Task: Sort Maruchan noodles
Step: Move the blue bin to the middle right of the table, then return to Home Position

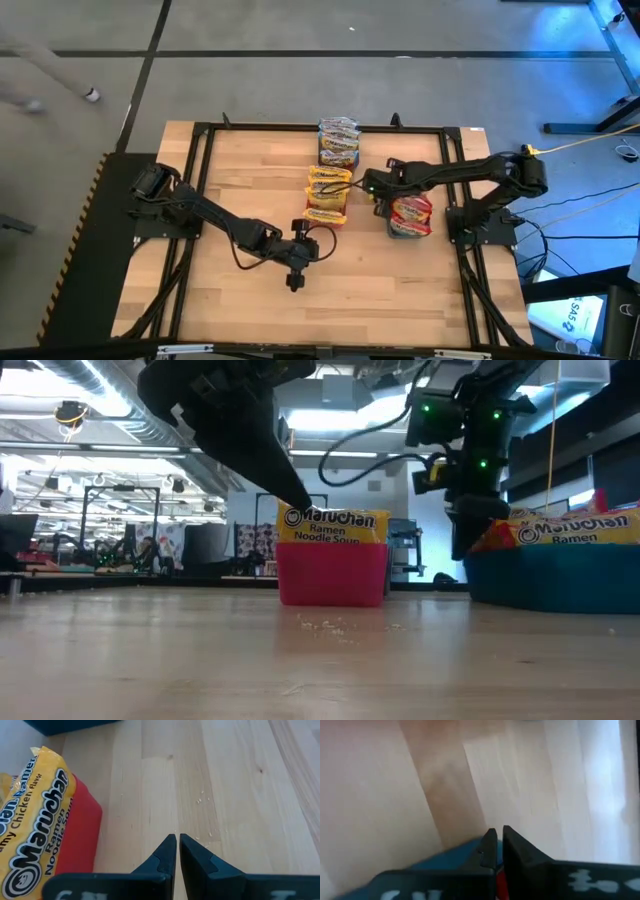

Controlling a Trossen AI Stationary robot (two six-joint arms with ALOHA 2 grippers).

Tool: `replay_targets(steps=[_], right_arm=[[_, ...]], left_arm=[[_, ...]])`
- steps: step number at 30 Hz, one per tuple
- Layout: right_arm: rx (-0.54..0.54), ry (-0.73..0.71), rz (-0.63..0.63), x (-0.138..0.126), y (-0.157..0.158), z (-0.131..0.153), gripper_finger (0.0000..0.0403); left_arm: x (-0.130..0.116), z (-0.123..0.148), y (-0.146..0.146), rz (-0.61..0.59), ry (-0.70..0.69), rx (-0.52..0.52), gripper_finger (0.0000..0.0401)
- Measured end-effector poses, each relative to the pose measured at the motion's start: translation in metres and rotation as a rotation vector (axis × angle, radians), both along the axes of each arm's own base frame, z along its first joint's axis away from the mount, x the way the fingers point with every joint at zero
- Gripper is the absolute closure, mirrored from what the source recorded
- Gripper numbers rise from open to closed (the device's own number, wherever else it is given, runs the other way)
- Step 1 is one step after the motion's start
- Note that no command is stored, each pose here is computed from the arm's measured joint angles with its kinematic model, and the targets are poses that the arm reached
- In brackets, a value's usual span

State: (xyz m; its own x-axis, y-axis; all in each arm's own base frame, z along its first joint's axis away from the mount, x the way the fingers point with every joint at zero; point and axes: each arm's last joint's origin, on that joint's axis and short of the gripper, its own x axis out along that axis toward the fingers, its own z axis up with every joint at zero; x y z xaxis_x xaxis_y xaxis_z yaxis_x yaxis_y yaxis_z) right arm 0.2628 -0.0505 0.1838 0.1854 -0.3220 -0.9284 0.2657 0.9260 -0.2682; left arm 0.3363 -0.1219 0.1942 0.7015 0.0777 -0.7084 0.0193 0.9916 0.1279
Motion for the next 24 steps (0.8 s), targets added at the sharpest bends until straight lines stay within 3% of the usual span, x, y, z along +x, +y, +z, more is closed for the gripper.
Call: replay_targets(steps=[5,9,13,18,24], right_arm=[[-0.026,0.1,-0.041,-0.01,0.0,-0.002,0.0402],[0.001,0.061,-0.019,-0.009,0.004,0.008,0.0402],[0.056,-0.103,0.078,-0.009,0.018,0.04,0.0402],[0.107,-0.334,0.15,-0.03,0.026,0.072,0.0402],[0.178,-0.616,0.211,-0.072,0.033,0.082,0.0402]], left_arm=[[0.0,0.0,0.0,-0.001,0.0,0.001,0.0385],[0.001,0.001,0.0,-0.015,-0.016,0.009,0.0385],[0.002,0.003,0.0,-0.052,-0.029,0.041,0.0385],[-0.009,0.022,0.006,-0.11,-0.107,0.098,0.0385],[-0.048,0.034,0.043,-0.045,-0.384,0.028,0.0385]])
